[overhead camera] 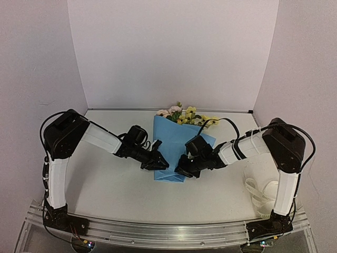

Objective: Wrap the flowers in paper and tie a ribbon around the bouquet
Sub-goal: Press the fold line of the folded wrapping paper, then press the fold line on the folded wrapping paper.

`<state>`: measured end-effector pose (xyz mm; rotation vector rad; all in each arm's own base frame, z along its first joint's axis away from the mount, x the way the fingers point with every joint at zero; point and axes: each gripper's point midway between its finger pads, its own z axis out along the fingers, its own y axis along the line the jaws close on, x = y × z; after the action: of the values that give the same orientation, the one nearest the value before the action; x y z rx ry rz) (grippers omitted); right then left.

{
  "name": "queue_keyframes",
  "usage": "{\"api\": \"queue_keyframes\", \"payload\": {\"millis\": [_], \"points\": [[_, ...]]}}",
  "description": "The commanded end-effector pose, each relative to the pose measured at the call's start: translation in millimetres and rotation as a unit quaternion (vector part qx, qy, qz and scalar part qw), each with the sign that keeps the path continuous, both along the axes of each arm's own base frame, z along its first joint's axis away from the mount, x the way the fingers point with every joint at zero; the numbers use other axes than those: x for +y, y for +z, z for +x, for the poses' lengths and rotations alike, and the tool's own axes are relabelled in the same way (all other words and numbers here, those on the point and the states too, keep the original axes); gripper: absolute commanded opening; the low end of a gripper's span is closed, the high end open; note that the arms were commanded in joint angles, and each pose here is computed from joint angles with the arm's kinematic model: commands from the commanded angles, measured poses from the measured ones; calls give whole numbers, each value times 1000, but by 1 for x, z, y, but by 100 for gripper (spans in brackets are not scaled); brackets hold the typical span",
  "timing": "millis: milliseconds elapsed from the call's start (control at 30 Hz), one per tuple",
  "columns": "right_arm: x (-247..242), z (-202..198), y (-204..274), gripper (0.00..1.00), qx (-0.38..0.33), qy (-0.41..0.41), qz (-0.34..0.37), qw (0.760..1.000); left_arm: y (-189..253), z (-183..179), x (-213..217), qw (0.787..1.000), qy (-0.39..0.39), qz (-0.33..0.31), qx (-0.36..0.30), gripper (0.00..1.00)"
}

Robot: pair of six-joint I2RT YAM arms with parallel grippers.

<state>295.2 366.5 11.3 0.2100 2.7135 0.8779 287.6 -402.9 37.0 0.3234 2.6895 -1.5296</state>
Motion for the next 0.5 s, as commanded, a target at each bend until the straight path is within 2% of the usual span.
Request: {"api": "queue_keyframes", "payload": {"millis": [0, 133, 467], "points": [[-15, -10, -27, 17, 28, -12, -31, 999, 15, -29, 7, 999, -45, -24, 11, 22], [-15, -10, -29, 17, 31, -13, -32, 999, 9, -47, 8, 997, -64, -26, 30, 20], [-16, -7, -15, 17, 14, -5, -37, 999, -40, -43, 29, 996, -3, 40, 77, 16]]}}
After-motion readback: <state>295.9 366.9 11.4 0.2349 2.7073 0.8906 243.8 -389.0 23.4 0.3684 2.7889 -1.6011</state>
